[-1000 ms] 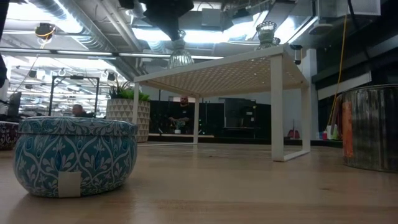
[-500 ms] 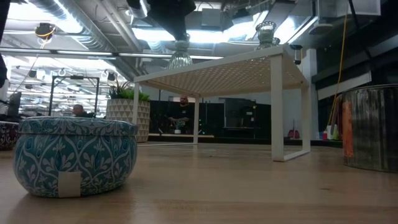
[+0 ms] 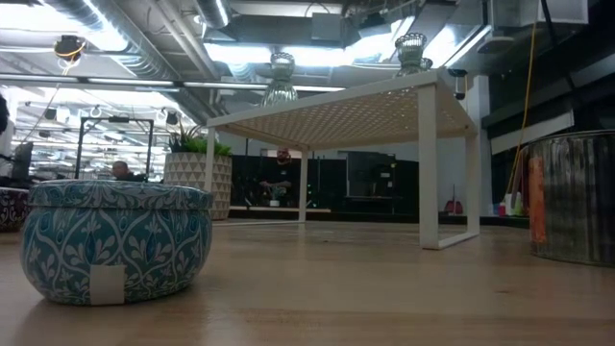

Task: Pick & Place candle stick holders
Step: Put the green vase on the shelf aligned with the other green vase

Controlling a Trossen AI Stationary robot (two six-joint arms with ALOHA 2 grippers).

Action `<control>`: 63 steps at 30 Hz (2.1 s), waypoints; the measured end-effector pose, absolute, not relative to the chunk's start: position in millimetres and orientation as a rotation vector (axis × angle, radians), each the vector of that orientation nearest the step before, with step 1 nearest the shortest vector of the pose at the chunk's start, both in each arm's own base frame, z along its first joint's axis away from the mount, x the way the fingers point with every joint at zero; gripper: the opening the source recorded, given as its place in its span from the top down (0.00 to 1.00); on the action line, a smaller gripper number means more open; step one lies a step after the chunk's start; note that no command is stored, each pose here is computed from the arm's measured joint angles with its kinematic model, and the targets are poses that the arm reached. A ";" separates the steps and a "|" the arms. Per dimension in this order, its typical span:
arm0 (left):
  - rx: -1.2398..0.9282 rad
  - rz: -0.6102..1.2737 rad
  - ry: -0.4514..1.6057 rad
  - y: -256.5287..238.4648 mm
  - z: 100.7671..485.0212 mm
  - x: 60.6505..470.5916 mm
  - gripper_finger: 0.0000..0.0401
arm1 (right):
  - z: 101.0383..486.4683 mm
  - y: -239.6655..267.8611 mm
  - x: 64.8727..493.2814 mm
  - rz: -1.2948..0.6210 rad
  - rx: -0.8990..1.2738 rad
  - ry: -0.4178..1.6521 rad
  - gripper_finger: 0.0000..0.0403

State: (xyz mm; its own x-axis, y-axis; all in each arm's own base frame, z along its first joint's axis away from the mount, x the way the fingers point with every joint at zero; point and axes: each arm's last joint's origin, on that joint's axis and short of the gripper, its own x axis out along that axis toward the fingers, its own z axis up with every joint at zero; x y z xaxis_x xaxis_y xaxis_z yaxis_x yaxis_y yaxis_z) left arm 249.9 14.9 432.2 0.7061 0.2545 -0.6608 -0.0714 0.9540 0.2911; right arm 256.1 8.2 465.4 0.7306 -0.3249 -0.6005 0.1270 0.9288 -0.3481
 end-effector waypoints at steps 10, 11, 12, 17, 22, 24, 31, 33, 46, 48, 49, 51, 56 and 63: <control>0.078 0.195 0.554 12.5 350.7 237.2 0.48 | 460.5 6.9 252.5 -0.155 -0.379 0.785 0.47; 0.075 0.200 0.517 13.2 343.2 235.3 0.47 | 459.5 6.3 251.8 -0.144 -0.374 0.798 0.47; 0.071 0.207 0.489 14.3 335.1 233.6 0.46 | 458.7 6.0 251.0 -0.140 -0.366 0.809 0.47; -0.014 0.248 0.421 21.8 294.2 229.5 0.40 | 457.7 5.7 244.1 -0.158 -0.312 0.841 0.47; -0.032 0.247 0.340 25.4 271.4 235.4 0.36 | 461.3 6.9 241.0 -0.128 -0.276 0.809 0.47; -0.016 0.246 0.314 25.9 268.0 239.3 0.35 | 460.4 7.3 241.2 -0.118 -0.271 0.801 0.47; -0.006 0.276 0.347 33.5 253.0 251.5 0.34 | 447.5 7.4 249.8 -0.115 -0.292 0.744 0.47; -0.007 0.285 0.321 36.8 252.8 255.1 0.34 | 447.6 7.3 252.8 -0.120 -0.312 0.719 0.47; -0.011 0.239 0.243 49.1 249.3 268.1 0.45 | 456.3 4.2 262.2 -0.143 -0.340 0.589 0.47; -0.011 0.233 0.238 48.5 249.7 268.4 0.52 | 456.3 5.3 262.2 -0.142 -0.327 0.587 0.47; -0.014 0.232 0.242 48.5 249.4 268.3 0.56 | 456.2 6.1 262.2 -0.140 -0.323 0.586 0.47; -0.019 0.232 0.242 48.5 249.2 268.4 0.64 | 456.5 7.8 262.3 -0.133 -0.311 0.581 0.47; -0.019 0.225 0.240 47.9 249.3 268.6 0.68 | 457.8 14.4 262.8 -0.113 -0.306 0.560 0.47; -0.012 0.197 0.161 40.9 258.7 272.1 0.68 | 451.1 33.0 256.2 -0.007 -0.271 0.629 0.47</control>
